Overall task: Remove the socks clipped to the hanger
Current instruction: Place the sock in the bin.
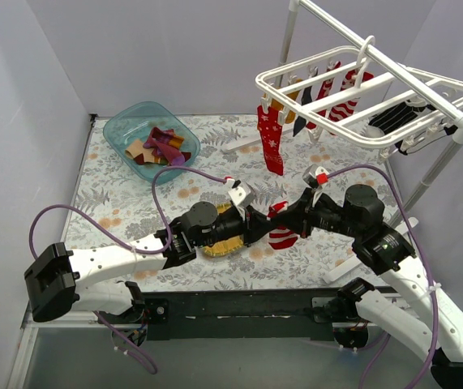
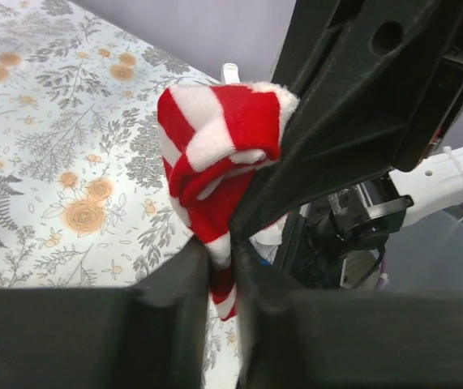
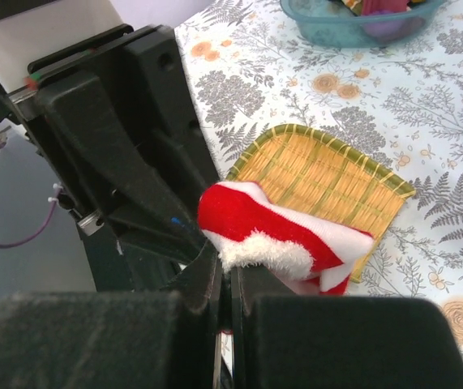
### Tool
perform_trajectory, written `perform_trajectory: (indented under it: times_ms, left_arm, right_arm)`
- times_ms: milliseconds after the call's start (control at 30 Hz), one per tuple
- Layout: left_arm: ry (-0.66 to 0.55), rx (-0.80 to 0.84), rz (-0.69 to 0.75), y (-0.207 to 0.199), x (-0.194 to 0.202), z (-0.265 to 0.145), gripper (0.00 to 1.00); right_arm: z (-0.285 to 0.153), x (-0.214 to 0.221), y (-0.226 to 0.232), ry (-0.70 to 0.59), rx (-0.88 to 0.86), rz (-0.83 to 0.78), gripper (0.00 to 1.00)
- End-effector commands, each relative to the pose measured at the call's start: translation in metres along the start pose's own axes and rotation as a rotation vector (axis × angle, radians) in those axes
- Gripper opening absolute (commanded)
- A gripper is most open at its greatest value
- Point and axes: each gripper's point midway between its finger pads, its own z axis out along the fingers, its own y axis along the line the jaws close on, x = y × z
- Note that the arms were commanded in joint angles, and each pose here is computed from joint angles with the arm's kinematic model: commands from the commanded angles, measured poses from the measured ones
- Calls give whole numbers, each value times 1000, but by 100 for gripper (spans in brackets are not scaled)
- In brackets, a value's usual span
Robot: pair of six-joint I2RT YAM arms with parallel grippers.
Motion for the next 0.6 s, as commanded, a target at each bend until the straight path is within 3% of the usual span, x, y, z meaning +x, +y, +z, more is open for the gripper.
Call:
perform_trajectory:
  times_ms: [0, 233, 333, 467, 567]
  left_arm:
    - [-57, -6, 2, -1, -20, 3, 1]
    - [-95, -63, -28, 8, -25, 2, 0]
    - [-116, -123, -52, 19, -28, 1, 0]
    - [-151, -204, -86, 31, -33, -1, 0]
    - [-174, -284, -108, 45, -36, -5, 0]
  right_arm:
    - [-4, -24, 13, -52, -39, -41, 1]
    - [-4, -26, 11, -59, -30, -32, 1]
    - [-4, -26, 8, -62, -12, -29, 11]
    - [-5, -27, 2, -74, 27, -18, 40]
    - [-8, -26, -8, -80, 93, -1, 55]
